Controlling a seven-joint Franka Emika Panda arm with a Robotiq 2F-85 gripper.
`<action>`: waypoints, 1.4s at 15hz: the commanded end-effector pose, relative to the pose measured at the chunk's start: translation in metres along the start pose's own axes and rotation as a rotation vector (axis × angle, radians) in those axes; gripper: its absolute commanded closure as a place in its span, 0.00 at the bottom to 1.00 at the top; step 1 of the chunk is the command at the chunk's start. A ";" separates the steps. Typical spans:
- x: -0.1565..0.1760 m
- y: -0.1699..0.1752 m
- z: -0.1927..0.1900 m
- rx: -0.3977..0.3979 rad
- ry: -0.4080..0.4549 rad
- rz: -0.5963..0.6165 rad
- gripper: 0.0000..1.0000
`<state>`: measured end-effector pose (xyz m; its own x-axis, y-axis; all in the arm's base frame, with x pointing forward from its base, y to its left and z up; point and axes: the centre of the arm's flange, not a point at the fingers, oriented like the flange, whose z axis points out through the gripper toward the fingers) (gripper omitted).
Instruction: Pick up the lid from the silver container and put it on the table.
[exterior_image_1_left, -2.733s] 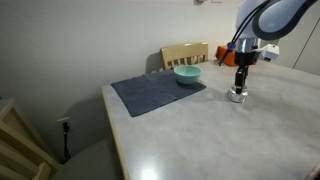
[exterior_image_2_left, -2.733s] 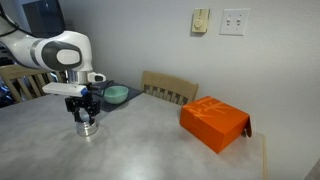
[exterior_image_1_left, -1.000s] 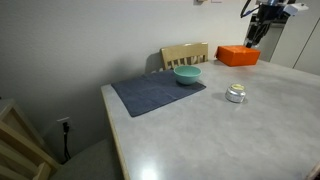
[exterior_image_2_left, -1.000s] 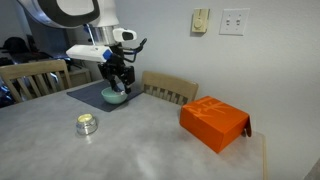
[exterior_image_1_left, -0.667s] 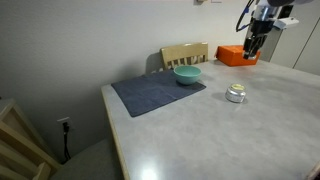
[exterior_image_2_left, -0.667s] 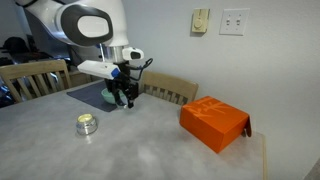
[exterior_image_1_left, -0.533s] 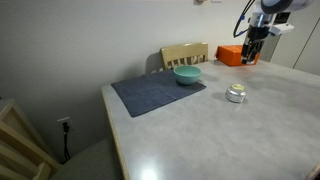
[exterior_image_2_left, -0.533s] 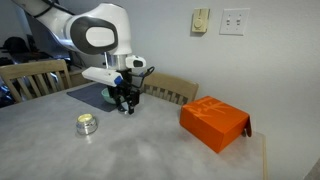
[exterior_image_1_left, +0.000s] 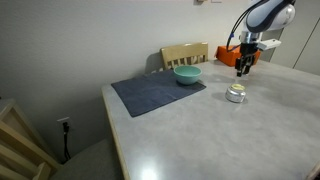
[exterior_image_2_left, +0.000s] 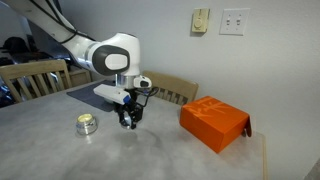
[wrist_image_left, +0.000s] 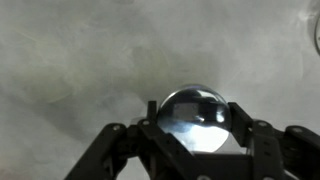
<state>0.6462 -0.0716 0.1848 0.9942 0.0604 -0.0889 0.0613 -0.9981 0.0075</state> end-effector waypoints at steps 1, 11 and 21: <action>0.022 0.004 0.015 0.007 -0.033 -0.001 0.56; 0.030 0.002 0.023 0.017 -0.063 -0.028 0.56; 0.043 0.008 0.018 0.026 -0.101 -0.024 0.56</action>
<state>0.6749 -0.0688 0.1668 0.9830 0.0724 -0.1688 0.0720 -0.9974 -0.0083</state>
